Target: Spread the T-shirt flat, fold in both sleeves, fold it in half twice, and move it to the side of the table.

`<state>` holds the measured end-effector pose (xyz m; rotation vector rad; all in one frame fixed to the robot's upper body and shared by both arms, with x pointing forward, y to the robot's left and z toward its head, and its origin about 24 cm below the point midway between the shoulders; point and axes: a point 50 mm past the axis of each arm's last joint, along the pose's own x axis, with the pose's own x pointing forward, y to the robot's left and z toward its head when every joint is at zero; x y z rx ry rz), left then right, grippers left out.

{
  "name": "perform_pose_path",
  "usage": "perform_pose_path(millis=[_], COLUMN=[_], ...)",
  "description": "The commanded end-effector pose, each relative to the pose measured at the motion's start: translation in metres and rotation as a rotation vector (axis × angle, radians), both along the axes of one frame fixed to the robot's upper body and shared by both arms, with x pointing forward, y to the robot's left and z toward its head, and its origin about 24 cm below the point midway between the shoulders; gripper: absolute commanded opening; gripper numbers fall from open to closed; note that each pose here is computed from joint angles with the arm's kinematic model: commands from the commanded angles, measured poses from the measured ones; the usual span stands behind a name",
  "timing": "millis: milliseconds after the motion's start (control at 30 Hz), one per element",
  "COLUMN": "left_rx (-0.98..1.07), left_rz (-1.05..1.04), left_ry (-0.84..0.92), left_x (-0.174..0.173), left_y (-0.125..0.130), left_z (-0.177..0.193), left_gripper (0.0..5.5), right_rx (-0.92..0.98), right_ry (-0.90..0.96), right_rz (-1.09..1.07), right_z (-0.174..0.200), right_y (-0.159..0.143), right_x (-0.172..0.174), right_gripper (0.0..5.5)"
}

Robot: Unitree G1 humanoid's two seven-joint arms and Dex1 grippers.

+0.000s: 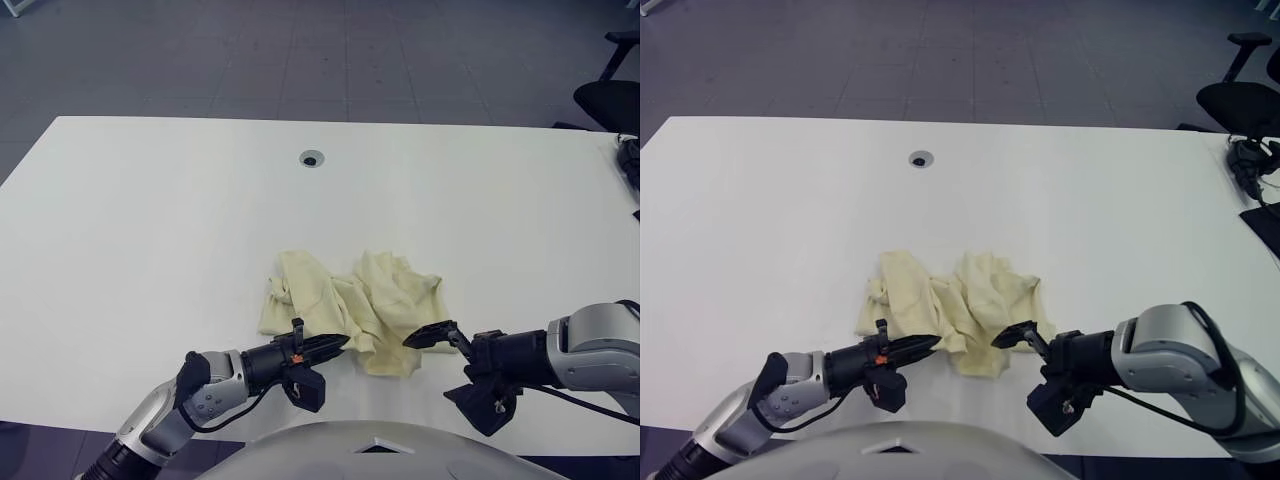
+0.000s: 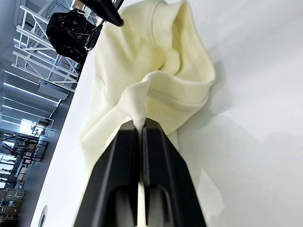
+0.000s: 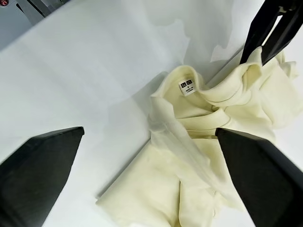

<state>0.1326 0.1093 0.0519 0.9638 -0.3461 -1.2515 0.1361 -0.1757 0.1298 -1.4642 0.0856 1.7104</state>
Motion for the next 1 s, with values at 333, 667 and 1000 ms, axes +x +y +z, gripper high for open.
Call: perform_pose_path(millis=[333, 667, 1000], left_rx=[0.006, 0.009, 0.007], left_rz=[-0.019, -0.018, -0.016], left_ry=[-0.017, -0.016, -0.011], left_x=[0.002, 0.001, 0.003], left_y=[-0.006, -0.007, -0.005], left_z=[0.002, 0.002, 0.002], left_gripper=[0.00, 0.00, 0.00], right_rx=[0.032, 0.051, 0.078], right_ry=[0.009, -0.006, -0.028], right_rz=[-0.012, -0.007, -0.051], right_z=[-0.014, -0.012, -0.011], right_y=[0.000, 0.000, -0.005], right_x=[0.005, 0.007, 0.011], right_gripper=[2.80, 1.18, 0.01])
